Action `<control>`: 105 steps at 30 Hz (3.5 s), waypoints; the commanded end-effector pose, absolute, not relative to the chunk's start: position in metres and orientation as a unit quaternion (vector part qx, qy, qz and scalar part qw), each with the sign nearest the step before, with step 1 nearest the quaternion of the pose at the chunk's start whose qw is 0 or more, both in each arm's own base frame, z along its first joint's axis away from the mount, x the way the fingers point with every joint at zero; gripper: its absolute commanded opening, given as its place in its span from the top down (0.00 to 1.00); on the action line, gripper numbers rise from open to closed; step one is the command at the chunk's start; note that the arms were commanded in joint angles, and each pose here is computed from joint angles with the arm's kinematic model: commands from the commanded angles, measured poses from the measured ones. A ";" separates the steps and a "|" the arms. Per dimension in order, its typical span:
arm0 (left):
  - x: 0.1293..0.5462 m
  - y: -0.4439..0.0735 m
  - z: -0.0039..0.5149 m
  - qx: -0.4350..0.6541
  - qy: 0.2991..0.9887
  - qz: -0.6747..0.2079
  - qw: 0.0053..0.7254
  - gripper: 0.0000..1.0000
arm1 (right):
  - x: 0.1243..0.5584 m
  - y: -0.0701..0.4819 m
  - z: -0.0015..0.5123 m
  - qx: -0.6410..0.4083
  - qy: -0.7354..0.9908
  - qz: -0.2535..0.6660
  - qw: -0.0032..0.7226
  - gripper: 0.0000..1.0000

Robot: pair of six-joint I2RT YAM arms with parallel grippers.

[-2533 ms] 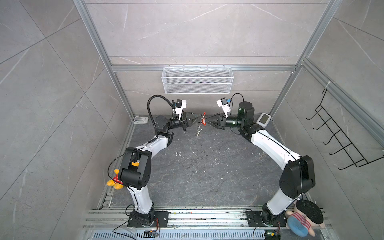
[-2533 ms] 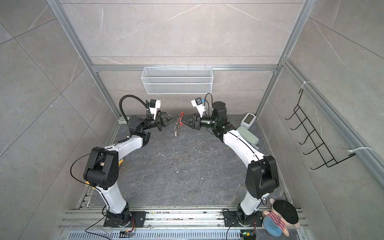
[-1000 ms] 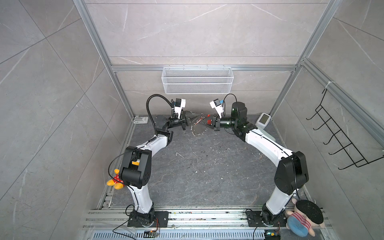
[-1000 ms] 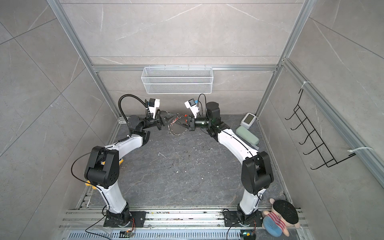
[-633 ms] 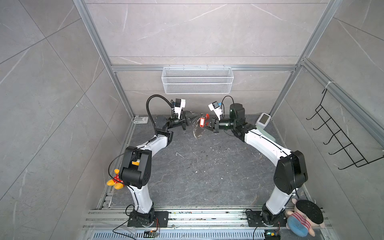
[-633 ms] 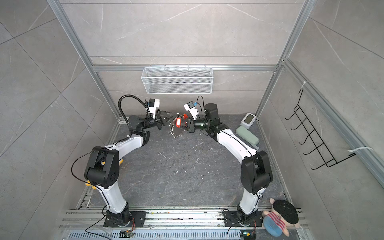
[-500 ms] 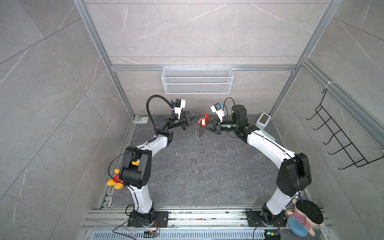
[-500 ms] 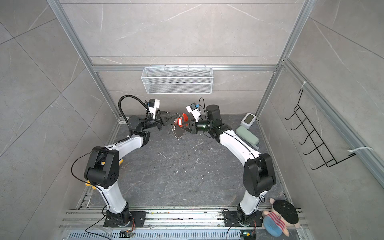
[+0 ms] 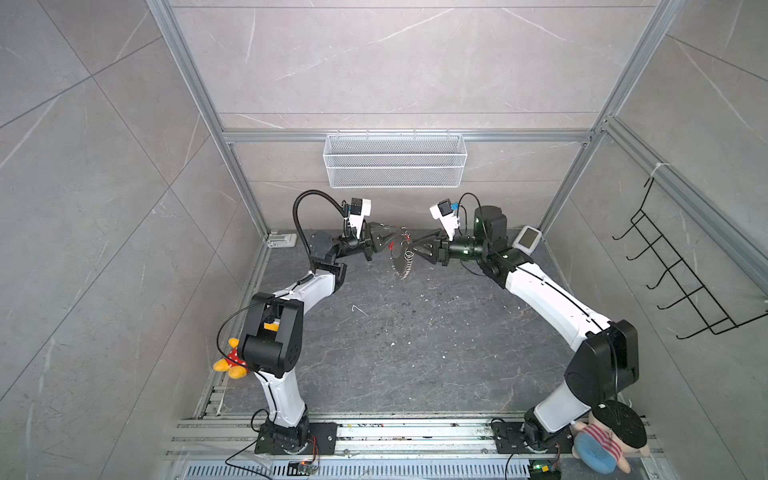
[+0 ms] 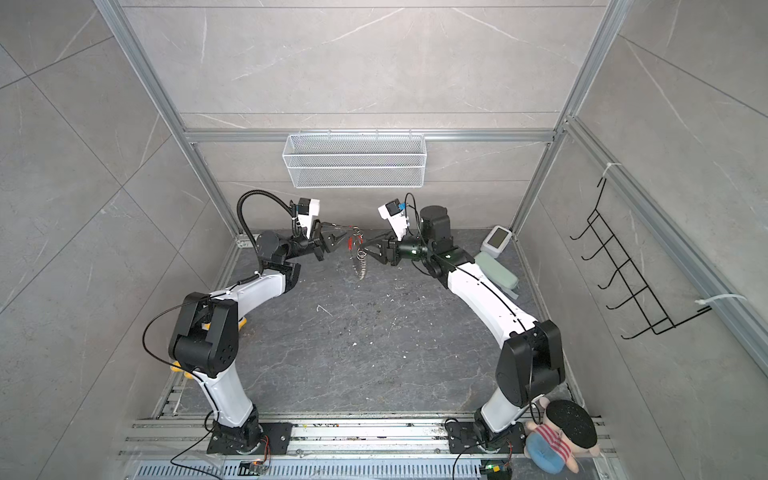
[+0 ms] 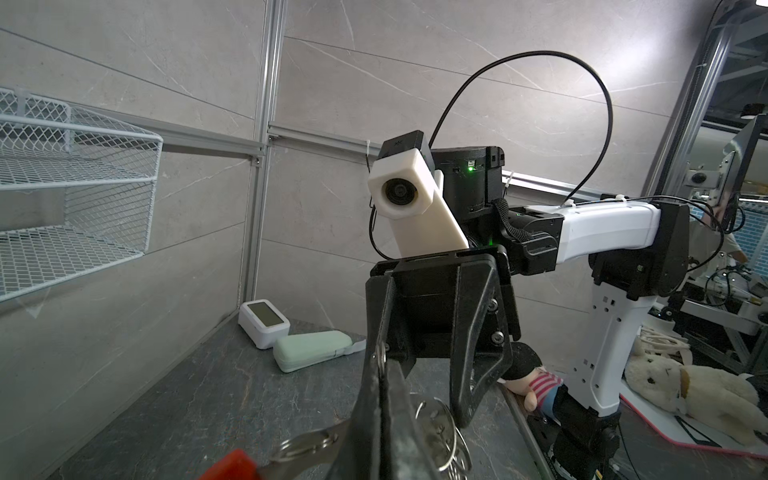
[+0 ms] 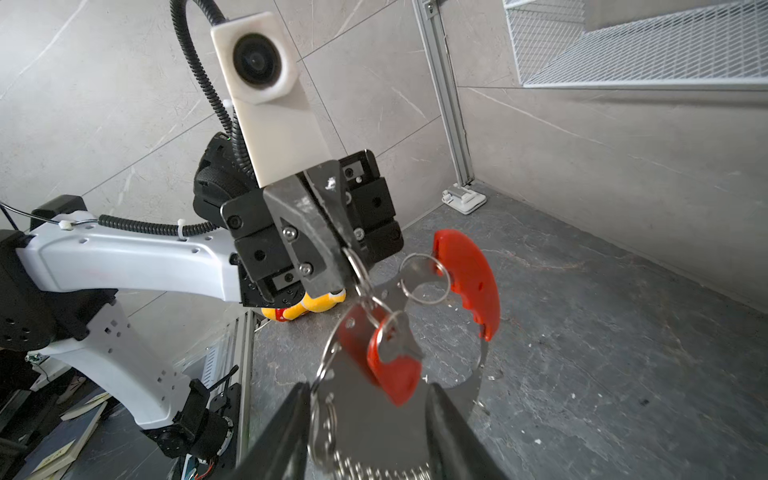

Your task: Put the keys on the keyring

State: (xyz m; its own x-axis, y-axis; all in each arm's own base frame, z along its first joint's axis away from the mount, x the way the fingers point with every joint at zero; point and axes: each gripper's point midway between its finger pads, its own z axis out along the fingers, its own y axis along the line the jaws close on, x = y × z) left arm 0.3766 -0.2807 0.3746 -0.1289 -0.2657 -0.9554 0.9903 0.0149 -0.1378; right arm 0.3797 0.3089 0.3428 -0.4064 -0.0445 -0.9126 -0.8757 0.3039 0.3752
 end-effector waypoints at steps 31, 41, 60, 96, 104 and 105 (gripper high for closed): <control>0.373 -0.272 0.416 0.369 0.427 -0.575 0.592 1.00 | 0.360 0.319 0.343 -0.357 0.695 0.461 0.420 0.59; 0.369 -0.277 0.410 0.382 0.437 -0.595 0.555 1.00 | 0.388 0.298 0.380 -0.339 0.673 0.458 0.471 0.54; 0.366 -0.281 0.406 0.387 0.444 -0.607 0.534 1.00 | 0.402 0.320 0.377 -0.336 0.637 0.534 0.442 0.63; 0.367 -0.256 0.355 0.529 0.444 -0.475 0.545 0.83 | 0.400 0.306 0.328 -0.404 0.712 0.354 0.452 1.00; 0.363 -0.262 0.321 0.588 0.519 -0.406 0.469 0.86 | 0.388 0.314 0.321 -0.440 0.700 0.349 0.441 1.00; 0.363 -0.263 0.320 0.588 0.519 -0.407 0.468 0.85 | 0.387 0.315 0.320 -0.442 0.699 0.349 0.440 1.00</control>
State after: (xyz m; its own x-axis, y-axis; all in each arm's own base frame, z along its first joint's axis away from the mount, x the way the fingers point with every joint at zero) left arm 0.3852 -0.2656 0.3528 0.1574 0.1399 -0.9776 0.9851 0.0477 0.1654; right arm 0.3969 0.3127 0.2868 -0.3286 -0.3114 -0.8917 -0.8957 0.4022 0.1896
